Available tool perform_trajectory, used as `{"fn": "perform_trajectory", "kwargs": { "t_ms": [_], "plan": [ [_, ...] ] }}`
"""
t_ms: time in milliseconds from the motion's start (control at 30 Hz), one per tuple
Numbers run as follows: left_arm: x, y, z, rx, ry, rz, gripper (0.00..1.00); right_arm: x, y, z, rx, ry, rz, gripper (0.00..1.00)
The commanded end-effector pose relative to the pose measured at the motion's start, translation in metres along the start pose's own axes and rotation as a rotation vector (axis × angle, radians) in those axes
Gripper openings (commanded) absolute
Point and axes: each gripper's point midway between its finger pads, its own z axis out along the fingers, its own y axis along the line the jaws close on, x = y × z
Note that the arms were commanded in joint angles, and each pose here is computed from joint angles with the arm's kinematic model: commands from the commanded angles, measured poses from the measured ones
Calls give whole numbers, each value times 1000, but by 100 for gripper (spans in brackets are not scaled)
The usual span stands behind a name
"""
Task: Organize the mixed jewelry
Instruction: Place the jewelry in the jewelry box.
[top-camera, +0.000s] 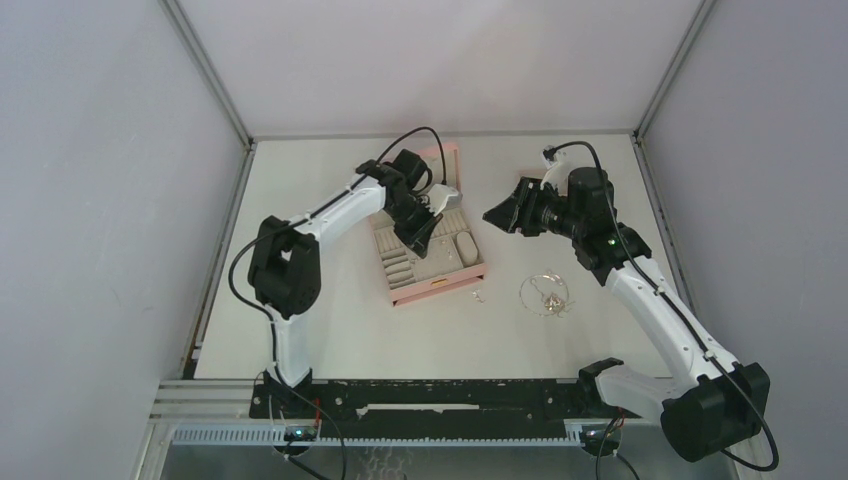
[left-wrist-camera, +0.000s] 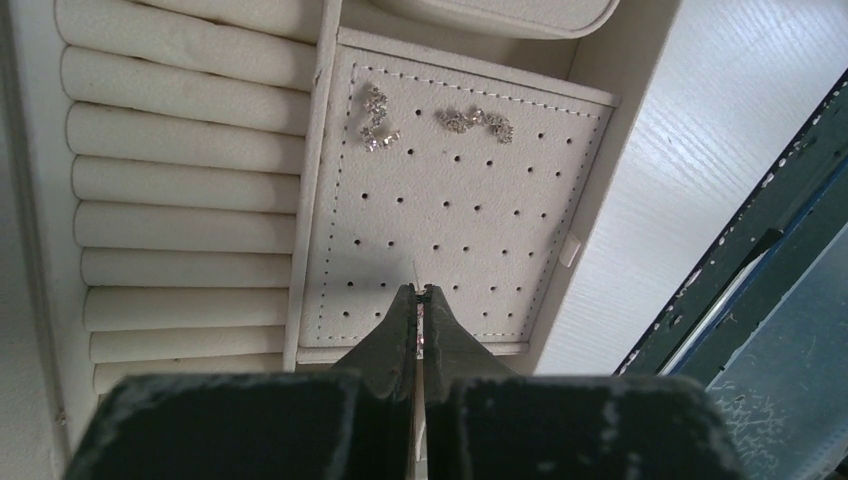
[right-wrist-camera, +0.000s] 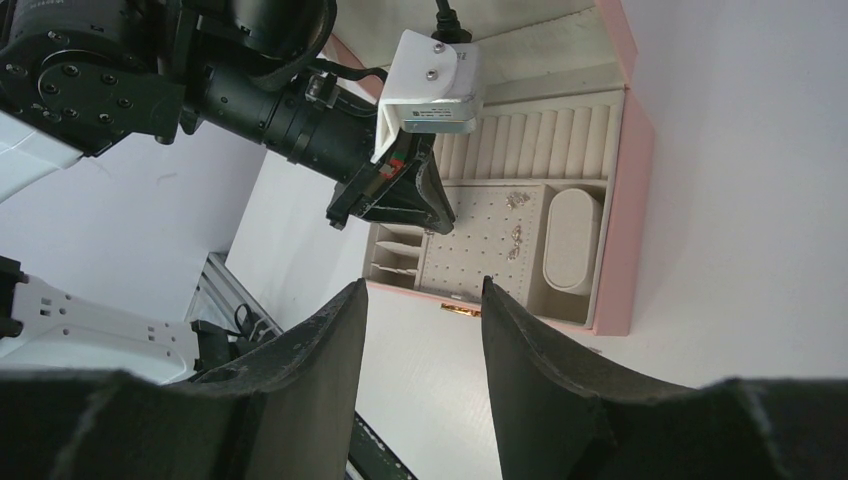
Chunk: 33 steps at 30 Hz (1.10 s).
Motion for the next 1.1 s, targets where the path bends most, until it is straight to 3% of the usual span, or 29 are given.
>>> {"fn": "perform_trajectory", "kwargs": {
  "t_ms": [0,1067],
  "plan": [
    [-3,3,0,-26,-2,36,0,-18,16,-3,-45,-52,-48,54],
    [-15,9,7,-41,-19,36,0,-19,15,0,-50,-50,-45,54]
  ]
}}
